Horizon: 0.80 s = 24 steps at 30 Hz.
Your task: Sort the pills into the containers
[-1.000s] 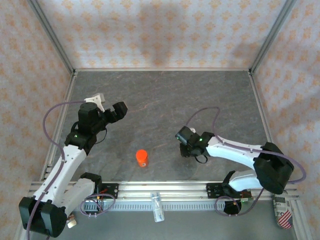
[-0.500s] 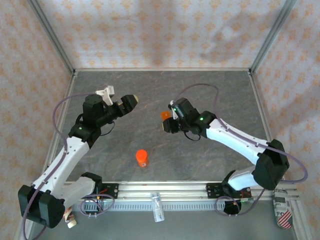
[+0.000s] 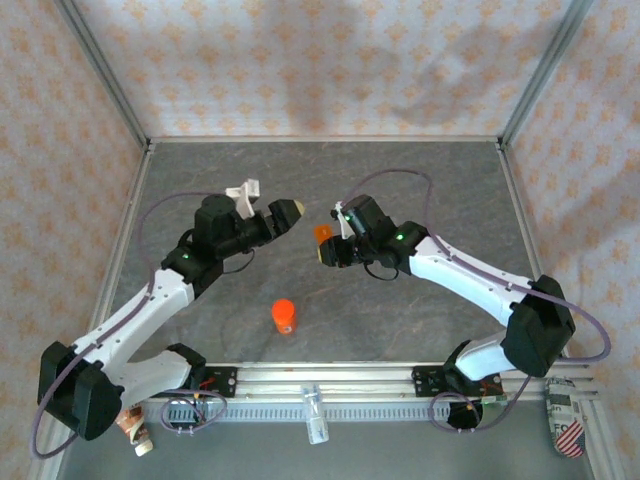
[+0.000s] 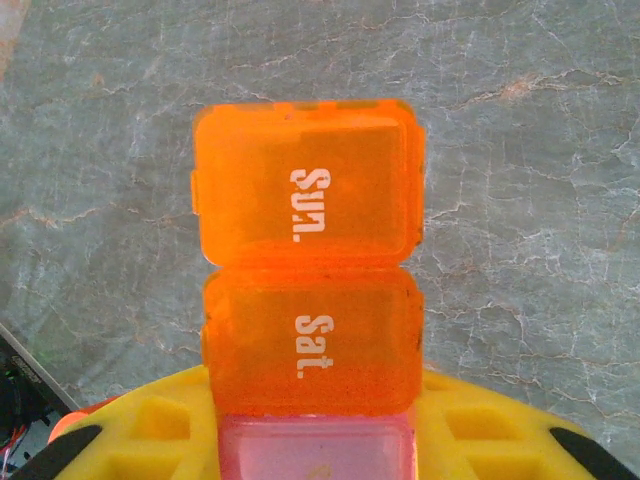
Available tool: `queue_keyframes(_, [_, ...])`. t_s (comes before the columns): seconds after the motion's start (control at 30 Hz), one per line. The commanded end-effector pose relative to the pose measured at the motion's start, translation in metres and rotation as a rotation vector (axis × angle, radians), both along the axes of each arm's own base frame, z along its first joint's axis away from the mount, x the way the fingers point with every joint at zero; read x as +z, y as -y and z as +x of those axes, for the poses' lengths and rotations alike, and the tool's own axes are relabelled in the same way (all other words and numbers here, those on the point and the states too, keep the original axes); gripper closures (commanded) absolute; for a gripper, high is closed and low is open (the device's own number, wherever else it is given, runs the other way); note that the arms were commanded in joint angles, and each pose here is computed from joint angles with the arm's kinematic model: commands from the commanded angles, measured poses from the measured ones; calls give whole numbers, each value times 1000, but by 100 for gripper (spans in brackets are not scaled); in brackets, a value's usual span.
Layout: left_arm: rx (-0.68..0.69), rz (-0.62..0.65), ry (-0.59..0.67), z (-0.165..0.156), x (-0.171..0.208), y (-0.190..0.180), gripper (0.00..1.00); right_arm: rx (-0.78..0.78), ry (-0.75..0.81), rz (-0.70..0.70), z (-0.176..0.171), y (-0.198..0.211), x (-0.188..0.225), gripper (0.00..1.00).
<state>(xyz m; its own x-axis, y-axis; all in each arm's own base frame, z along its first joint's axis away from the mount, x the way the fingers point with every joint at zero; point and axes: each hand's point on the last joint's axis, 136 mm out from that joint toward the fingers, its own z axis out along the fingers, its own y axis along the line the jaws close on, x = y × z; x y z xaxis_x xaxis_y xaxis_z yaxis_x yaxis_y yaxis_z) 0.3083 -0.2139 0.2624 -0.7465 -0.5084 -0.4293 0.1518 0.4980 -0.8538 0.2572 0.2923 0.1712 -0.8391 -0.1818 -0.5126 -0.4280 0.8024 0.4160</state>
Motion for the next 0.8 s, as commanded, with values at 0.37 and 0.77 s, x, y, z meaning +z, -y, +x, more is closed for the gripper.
queue_keyframes(0.37, [-41, -101, -22, -8, -14, 45, 19, -51, 74, -156, -7, 31, 6, 75])
queue_keyframes(0.77, [-68, -127, -45, -8, -19, 67, 19, -60, 82, -147, -4, 27, 7, 75])
